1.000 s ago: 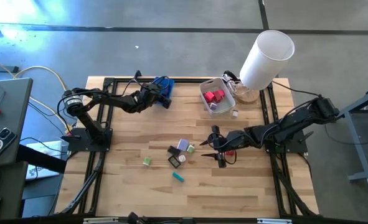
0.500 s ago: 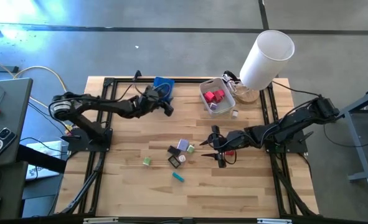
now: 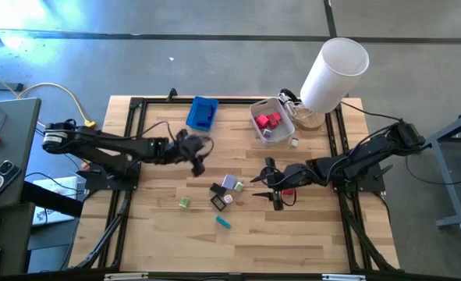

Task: Pick & Place Office items
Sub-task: Put the left green charger adapter into the white bin

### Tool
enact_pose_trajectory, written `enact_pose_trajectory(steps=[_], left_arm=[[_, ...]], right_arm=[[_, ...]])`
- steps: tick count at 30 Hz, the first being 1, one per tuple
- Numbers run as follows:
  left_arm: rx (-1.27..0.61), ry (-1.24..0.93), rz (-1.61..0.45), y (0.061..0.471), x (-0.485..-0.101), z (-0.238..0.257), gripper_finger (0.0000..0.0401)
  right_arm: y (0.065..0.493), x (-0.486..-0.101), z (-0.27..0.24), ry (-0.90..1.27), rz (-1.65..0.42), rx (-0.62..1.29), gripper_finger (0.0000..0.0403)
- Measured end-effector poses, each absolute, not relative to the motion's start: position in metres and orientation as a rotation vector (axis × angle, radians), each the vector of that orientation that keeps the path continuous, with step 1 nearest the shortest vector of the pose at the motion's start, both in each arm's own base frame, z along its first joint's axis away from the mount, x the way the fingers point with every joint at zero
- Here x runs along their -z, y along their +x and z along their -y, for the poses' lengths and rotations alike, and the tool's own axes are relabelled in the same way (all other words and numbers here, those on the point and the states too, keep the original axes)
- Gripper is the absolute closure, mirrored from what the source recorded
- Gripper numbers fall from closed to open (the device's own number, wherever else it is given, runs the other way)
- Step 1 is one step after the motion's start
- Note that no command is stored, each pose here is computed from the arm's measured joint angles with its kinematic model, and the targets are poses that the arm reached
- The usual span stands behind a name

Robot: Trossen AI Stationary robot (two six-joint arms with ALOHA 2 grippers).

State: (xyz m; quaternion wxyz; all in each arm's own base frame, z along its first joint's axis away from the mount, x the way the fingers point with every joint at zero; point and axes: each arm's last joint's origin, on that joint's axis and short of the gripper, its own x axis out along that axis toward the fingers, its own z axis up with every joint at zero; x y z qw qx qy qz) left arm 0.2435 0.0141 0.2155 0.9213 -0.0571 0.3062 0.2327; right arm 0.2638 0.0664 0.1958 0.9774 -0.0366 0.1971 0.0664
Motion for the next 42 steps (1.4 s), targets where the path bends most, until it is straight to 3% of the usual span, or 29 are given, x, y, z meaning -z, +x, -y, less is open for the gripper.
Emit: enact_pose_trajectory(steps=[12, 18, 25, 32, 42], left_arm=[[-0.185, -0.066, -0.860, 0.223, -0.203, 0.042, 0.0214], [-0.122, -0.027, -0.899, 0.216, -0.201, 0.058, 0.0214], [-0.070, -0.126, -0.969, 0.209, -0.198, 0.069, 0.0214], [-0.090, -0.296, -0.990, 0.208, -0.197, 0.072, 0.0215], [-0.287, -0.874, -1.075, 0.205, -0.196, 0.075, 0.0215]], right_arm=[[0.264, -0.197, -0.066, -0.072, -0.389, -0.134, 0.0198], [0.264, -0.196, -0.066, -0.068, -0.389, -0.133, 0.0198], [0.264, -0.196, -0.066, -0.068, -0.389, -0.133, 0.0198], [0.264, -0.196, -0.066, -0.068, -0.389, -0.133, 0.0198], [0.264, -0.196, -0.066, -0.068, -0.389, -0.133, 0.0198]])
